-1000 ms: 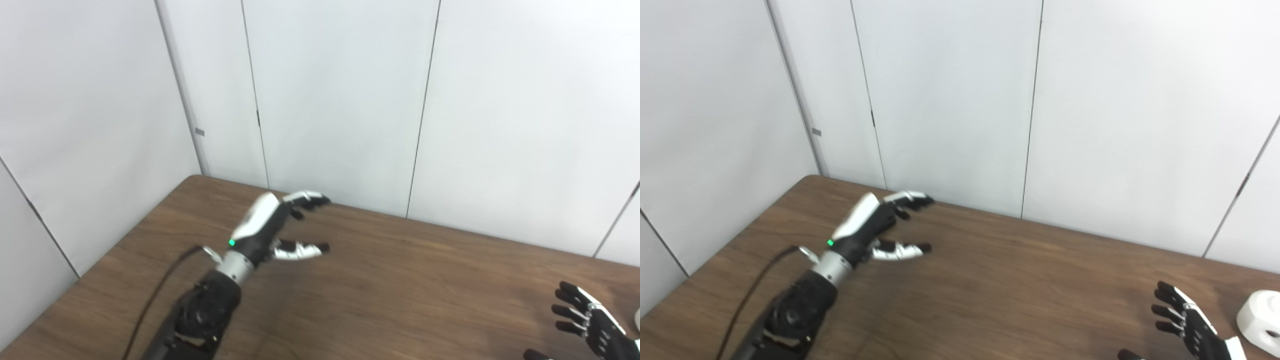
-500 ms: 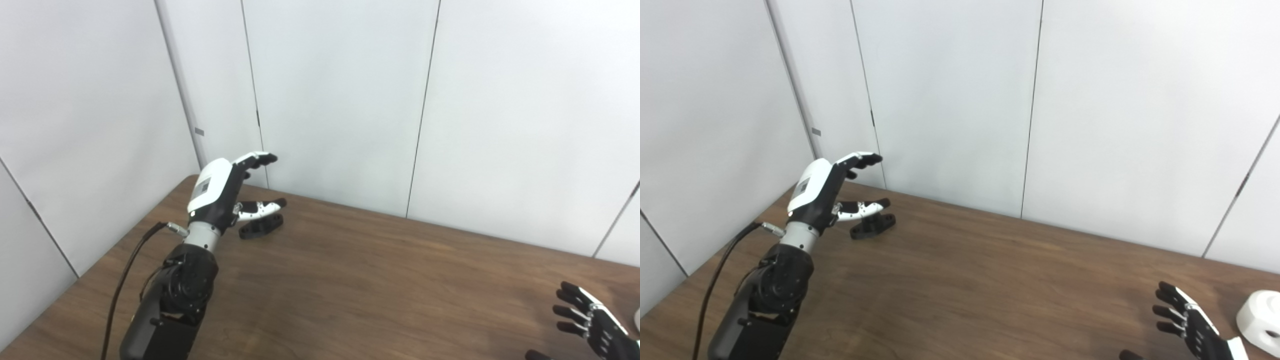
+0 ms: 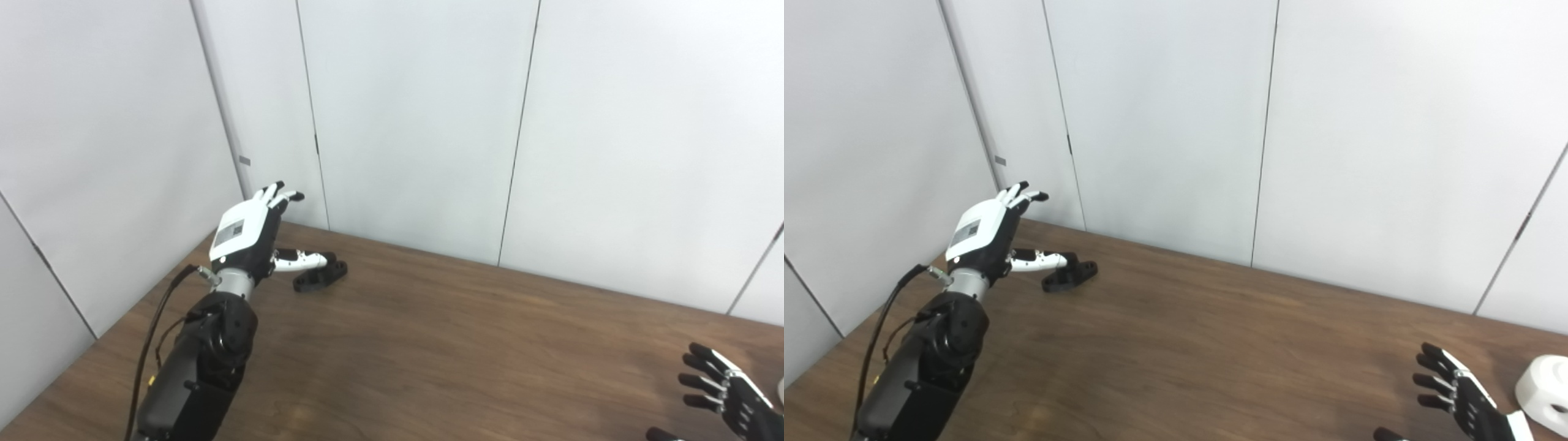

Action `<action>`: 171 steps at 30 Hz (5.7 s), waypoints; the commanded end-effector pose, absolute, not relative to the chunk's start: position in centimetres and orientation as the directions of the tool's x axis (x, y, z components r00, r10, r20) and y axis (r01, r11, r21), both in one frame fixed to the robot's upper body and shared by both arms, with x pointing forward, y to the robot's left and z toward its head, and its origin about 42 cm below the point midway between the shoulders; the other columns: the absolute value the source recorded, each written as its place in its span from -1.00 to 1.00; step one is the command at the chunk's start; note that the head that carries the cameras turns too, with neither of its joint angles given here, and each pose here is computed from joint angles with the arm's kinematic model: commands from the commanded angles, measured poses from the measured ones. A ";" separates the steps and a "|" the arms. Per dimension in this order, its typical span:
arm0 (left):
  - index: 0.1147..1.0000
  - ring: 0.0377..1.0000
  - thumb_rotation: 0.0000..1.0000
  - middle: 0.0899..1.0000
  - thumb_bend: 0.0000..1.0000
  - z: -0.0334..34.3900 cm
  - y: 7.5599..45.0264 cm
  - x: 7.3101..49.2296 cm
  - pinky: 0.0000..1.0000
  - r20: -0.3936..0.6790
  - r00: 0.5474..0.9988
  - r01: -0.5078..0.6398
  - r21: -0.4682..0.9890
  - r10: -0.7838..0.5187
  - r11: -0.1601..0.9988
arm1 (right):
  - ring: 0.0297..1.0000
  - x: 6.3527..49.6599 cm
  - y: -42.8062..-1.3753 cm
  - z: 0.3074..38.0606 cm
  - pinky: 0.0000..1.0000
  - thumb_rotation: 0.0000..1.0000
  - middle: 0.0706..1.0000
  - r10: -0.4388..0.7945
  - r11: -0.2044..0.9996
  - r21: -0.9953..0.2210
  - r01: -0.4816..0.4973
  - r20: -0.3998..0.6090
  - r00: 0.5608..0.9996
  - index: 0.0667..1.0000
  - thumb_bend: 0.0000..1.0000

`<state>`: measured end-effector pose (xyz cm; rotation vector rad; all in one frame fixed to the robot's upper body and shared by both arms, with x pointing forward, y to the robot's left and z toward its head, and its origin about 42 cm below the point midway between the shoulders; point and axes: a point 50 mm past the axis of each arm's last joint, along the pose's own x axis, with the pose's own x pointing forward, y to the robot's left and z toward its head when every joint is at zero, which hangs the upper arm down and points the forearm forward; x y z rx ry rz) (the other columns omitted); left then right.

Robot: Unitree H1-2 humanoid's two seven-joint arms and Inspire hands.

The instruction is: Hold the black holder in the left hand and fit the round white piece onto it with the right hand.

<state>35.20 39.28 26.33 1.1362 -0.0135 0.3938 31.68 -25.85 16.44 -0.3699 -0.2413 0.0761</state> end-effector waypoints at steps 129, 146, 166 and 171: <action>-0.17 0.93 -0.90 0.72 0.05 10.6 37.8 40.4 0.96 -0.027 0.944 -0.142 0.866 0.329 0.480 | 0.47 29.8 -27.2 19.7 0.31 -1.00 0.62 0.086 0.912 -0.409 0.029 0.260 0.962 0.65 0.21; -0.17 0.98 -0.89 0.76 0.05 11.0 35.5 39.0 1.00 -0.009 0.988 -0.074 0.845 0.151 0.530 | 0.42 30.4 -27.1 19.3 0.26 -1.00 0.60 0.085 0.905 -0.425 0.038 0.267 0.960 0.64 0.25; -0.17 1.00 -0.89 0.82 0.05 10.5 24.6 35.6 0.89 0.010 0.934 0.212 0.791 -0.358 0.574 | 0.33 32.3 -26.9 19.1 0.17 -0.96 0.56 0.121 0.880 -0.473 0.052 0.328 0.937 0.58 0.41; -0.17 1.00 -0.89 0.82 0.05 9.9 21.8 34.4 0.80 0.004 0.881 0.294 0.780 -0.474 0.553 | 0.32 32.6 -26.4 19.4 0.12 -0.90 0.56 0.123 0.890 -0.453 0.045 0.334 0.934 0.58 0.38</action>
